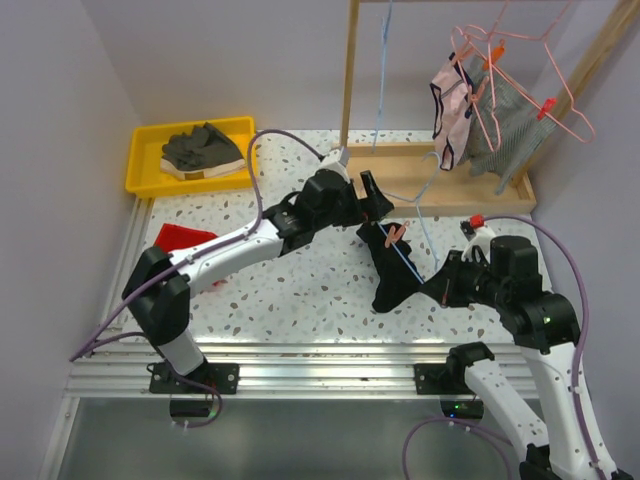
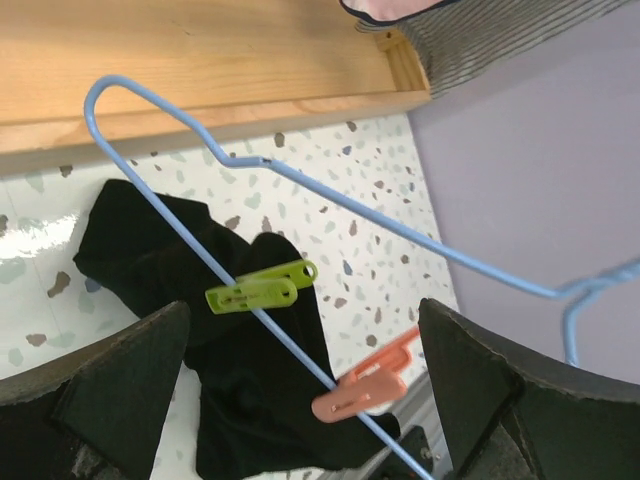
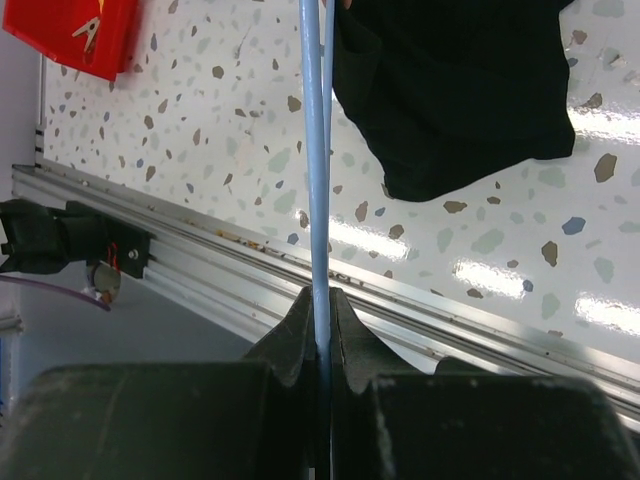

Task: Remove the underwear clipped to the hanger

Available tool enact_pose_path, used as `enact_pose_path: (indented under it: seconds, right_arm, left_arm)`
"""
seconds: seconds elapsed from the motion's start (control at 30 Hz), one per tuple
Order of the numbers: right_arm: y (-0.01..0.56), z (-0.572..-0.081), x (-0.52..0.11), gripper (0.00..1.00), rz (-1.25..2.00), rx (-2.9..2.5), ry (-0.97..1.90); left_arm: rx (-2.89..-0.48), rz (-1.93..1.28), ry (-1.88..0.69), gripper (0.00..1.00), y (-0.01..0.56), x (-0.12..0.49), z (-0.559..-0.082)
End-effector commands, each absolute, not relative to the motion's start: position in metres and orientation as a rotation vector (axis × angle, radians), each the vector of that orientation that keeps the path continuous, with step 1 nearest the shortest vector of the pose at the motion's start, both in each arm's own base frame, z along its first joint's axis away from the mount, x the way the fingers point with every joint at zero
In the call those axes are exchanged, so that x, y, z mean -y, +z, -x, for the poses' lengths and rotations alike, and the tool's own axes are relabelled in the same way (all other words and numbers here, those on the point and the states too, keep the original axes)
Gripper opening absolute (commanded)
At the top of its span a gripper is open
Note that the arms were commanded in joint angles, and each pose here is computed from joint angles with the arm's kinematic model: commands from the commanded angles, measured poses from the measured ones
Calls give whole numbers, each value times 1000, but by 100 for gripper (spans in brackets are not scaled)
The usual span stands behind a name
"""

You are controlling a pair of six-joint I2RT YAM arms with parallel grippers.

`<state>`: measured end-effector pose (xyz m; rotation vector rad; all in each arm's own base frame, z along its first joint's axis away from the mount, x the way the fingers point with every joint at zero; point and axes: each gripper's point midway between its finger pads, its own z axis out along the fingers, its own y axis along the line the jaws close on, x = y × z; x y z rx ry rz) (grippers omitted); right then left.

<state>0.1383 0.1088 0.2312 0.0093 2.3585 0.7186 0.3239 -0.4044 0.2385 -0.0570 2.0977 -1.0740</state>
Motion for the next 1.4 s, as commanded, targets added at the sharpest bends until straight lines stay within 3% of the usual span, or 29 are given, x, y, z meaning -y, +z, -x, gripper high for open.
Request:
enact_pose_path:
  seconds: [0.0, 0.33, 0.67, 0.8, 0.9, 1.13, 1.37]
  right_arm:
    - [242, -137, -111, 0, 45, -2318, 735]
    - [248, -138, -109, 0, 51, -2302, 716]
    - [252, -138, -109, 0, 58, -2288, 719]
    - [253, -137, -108, 0, 62, -2285, 716]
    - [254, -136, -107, 0, 65, -2281, 708]
    - [249, -134, -104, 0, 54, -2290, 689]
    - [249, -138, -103, 0, 18, -2280, 682]
  left_arm:
    - [-2118, 25, -908, 100, 235, 409, -337]
    - [-2192, -140, -551, 98, 203, 428, -336]
    - [-2200, -137, -460, 60, 187, 413, -336]
    - [-2199, -129, -436, 34, 185, 408, -339]
    - [-2201, -109, -420, 26, 185, 403, -340]
    - [-2168, -39, -420, 20, 198, 385, -337]
    - [-2143, 84, -597, 16, 203, 366, -325]
